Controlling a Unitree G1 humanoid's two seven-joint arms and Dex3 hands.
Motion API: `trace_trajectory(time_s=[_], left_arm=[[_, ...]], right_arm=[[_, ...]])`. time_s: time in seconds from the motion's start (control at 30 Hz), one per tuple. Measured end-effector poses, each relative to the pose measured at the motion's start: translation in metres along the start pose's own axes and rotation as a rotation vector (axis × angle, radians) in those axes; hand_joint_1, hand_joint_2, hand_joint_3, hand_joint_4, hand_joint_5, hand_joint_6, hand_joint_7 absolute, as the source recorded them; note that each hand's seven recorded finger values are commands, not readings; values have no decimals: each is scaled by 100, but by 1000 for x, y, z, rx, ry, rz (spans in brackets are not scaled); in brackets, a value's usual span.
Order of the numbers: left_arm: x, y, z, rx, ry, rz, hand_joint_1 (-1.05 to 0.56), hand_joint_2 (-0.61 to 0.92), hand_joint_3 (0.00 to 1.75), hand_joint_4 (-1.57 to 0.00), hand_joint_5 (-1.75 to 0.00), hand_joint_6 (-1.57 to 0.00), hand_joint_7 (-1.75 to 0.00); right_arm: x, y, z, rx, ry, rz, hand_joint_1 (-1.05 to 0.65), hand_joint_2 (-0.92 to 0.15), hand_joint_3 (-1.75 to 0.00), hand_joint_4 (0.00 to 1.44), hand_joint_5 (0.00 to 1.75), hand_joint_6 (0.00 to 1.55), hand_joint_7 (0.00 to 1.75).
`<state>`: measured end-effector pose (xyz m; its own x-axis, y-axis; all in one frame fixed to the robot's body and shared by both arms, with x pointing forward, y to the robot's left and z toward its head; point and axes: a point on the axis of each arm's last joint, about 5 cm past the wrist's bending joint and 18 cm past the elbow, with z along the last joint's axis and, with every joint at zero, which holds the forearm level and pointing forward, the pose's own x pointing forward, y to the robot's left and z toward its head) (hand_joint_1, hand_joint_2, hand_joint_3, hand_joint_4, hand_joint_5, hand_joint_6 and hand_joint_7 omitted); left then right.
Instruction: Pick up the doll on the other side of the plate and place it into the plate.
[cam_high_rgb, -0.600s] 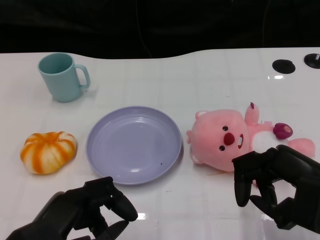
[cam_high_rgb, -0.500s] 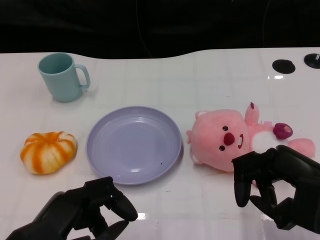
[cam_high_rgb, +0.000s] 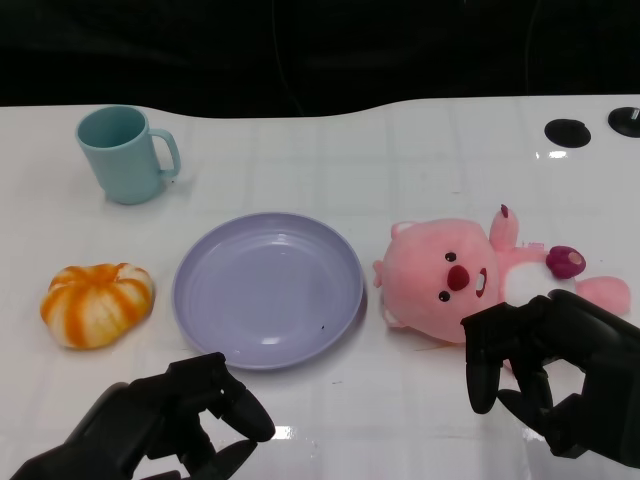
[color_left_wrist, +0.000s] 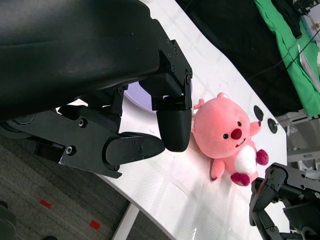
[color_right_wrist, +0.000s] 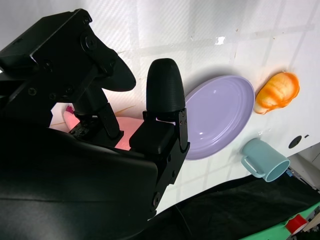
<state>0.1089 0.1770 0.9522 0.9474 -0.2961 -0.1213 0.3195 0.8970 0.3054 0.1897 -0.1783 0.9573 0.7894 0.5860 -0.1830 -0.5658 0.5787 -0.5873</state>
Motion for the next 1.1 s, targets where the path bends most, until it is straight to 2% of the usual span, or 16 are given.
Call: trace_trajectory(time_s=[0.43,0.53,0.6,0.67,0.77,0.87,0.9,0.97,1.1], left_arm=[[0,0,0,1,-4,0,-18,85,56,-63,-157,-62,-127],[0,0,0,0,-3,0,-18,86,56,-63,-157,-62,-126],[0,0,0,0,-3,0,-18,86,56,-63,-157,-62,-126],[0,0,0,0,-3,0,-18,86,55,-63,-157,-63,-126],[0,0,0,0,-3,0,-19,86,55,-63,-157,-63,-126],[0,0,0,0,-3,0,-18,86,55,-63,-157,-62,-127],[0,0,0,0,-3,0,-19,86,55,-63,-157,-62,-127],[0,0,0,0,-3,-1,-19,86,55,-63,-157,-62,-127],[0,0,0,0,-2,-3,-19,86,55,-63,-158,-62,-127]], right_arm=[[0,0,0,-2,0,-1,1,-36,-133,81,174,78,139],[0,0,-1,-3,-4,-13,2,-38,-129,72,162,73,129],[0,-1,-2,-2,-12,-32,0,-42,-115,69,144,68,115],[0,-2,-2,3,-15,-60,-4,-50,-92,66,123,65,94],[-1,-2,-2,1,-14,-115,-9,-58,-67,65,102,62,69],[0,-1,0,0,-11,-179,-19,-74,-33,56,86,58,41],[0,0,1,-8,-6,-198,-26,-81,-20,49,80,53,30],[0,-1,1,-32,18,-228,-36,-88,-9,39,73,47,18],[0,-4,3,-77,92,-268,-53,-92,-9,24,64,34,8]])
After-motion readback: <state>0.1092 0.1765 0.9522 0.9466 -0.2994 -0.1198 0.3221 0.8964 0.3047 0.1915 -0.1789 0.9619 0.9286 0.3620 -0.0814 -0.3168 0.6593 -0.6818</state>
